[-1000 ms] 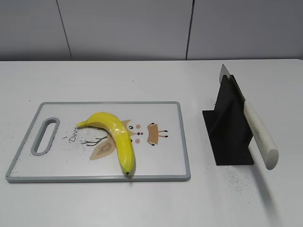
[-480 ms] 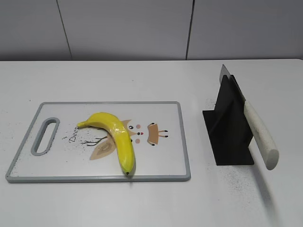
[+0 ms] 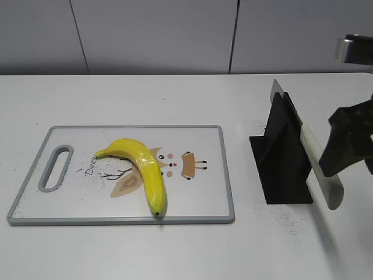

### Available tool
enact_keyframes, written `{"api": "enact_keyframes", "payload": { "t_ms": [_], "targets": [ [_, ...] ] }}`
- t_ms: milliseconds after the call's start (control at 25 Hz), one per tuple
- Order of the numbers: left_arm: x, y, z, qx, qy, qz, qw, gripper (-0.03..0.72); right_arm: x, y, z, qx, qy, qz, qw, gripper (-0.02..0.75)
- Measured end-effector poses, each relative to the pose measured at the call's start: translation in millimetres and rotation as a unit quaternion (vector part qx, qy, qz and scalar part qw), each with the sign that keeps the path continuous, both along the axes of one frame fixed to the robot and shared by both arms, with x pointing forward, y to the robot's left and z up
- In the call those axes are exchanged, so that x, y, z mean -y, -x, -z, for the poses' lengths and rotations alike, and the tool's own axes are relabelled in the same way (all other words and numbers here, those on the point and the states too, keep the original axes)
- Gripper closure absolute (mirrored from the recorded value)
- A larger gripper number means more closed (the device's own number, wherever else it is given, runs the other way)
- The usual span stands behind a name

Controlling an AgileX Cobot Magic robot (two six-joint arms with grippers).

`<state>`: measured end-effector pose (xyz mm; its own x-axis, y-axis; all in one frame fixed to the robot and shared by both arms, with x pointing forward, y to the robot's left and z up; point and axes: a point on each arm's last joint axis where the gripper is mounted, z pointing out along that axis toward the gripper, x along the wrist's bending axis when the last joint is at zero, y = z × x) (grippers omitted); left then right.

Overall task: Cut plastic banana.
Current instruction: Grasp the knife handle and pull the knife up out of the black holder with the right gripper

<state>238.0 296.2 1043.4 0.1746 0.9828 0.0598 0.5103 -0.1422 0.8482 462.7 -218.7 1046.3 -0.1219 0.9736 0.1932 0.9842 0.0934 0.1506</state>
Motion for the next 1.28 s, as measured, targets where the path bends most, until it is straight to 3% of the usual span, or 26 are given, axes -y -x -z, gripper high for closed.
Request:
{"api": "enact_keyframes", "payload": {
  "t_ms": [360, 400, 440, 480, 520, 920, 1280],
  "targets": [
    [0.0, 0.0, 0.0, 0.000, 0.000, 0.000, 1.000, 0.103, -11.4, -35.0, 58.8, -0.068, 0.015, 0.010, 0.998, 0.197],
    [0.0, 0.0, 0.0, 0.000, 0.000, 0.000, 1.000, 0.103, -12.1, -35.6, 61.7, -0.075, 0.015, 0.011, 0.997, 0.234],
    [0.0, 0.0, 0.0, 0.000, 0.000, 0.000, 1.000, 0.103, -12.7, -35.7, 64.1, -0.083, 0.014, 0.013, 0.996, 0.328],
    [0.0, 0.0, 0.0, 0.000, 0.000, 0.000, 1.000, 0.103, -13.4, -35.7, 65.5, -0.089, 0.011, 0.015, 0.996, 0.475],
    [0.0, 0.0, 0.0, 0.000, 0.000, 0.000, 1.000, 0.103, -14.3, -35.6, 65.4, -0.091, 0.006, 0.020, 0.996, 0.572],
    [0.0, 0.0, 0.0, 0.000, 0.000, 0.000, 1.000, 0.103, -17.6, -42.1, 51.0, -0.082, -0.006, 0.029, 0.996, 0.566],
    [0.0, 0.0, 0.0, 0.000, 0.000, 0.000, 1.000, 0.103, -13.7, -36.9, -15.9, -0.003, -0.018, 0.026, 1.000, 0.573]
  ]
}}
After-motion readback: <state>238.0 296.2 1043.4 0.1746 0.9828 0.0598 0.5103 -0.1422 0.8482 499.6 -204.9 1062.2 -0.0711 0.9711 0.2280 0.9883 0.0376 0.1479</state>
